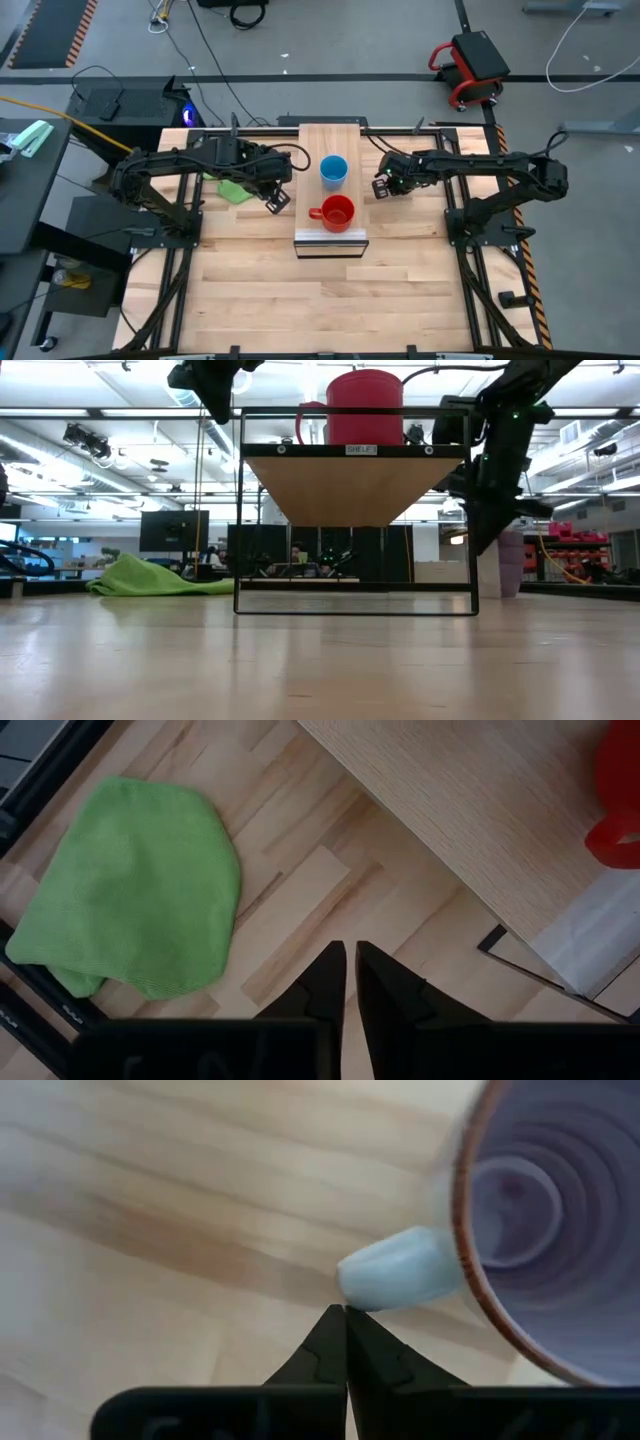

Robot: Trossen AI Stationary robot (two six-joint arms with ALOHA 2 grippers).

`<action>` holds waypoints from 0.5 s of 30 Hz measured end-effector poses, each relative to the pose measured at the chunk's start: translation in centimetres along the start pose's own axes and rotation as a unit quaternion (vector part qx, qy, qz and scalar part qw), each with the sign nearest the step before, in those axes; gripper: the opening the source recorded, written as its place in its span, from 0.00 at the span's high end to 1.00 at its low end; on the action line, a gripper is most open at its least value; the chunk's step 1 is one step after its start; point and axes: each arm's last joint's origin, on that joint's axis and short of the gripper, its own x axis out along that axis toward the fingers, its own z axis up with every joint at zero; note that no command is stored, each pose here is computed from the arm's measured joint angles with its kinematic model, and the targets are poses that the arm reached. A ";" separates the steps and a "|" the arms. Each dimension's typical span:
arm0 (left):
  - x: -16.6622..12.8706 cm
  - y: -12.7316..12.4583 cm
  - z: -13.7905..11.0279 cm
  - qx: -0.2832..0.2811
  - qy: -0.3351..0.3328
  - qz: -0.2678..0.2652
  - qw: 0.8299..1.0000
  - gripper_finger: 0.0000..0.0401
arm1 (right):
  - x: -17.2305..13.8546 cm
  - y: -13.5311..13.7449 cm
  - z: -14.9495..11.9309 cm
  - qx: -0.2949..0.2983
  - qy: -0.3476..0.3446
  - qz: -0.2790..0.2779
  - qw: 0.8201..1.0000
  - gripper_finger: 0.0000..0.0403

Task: Stack small to large cups/mugs on shelf
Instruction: Put the violet mug on the shelf

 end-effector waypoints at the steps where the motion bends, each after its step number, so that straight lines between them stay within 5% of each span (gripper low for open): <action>1: 0.0 0.0 0.0 0.000 -0.001 0.000 1.000 0.90 | 0.0 0.0 0.2 0.004 -0.005 0.006 1.000 0.99; 15: 0.0 -0.1 0.2 -0.004 -0.015 -0.002 1.000 0.92 | 0.1 -0.7 2.5 0.047 -0.045 0.026 0.998 0.99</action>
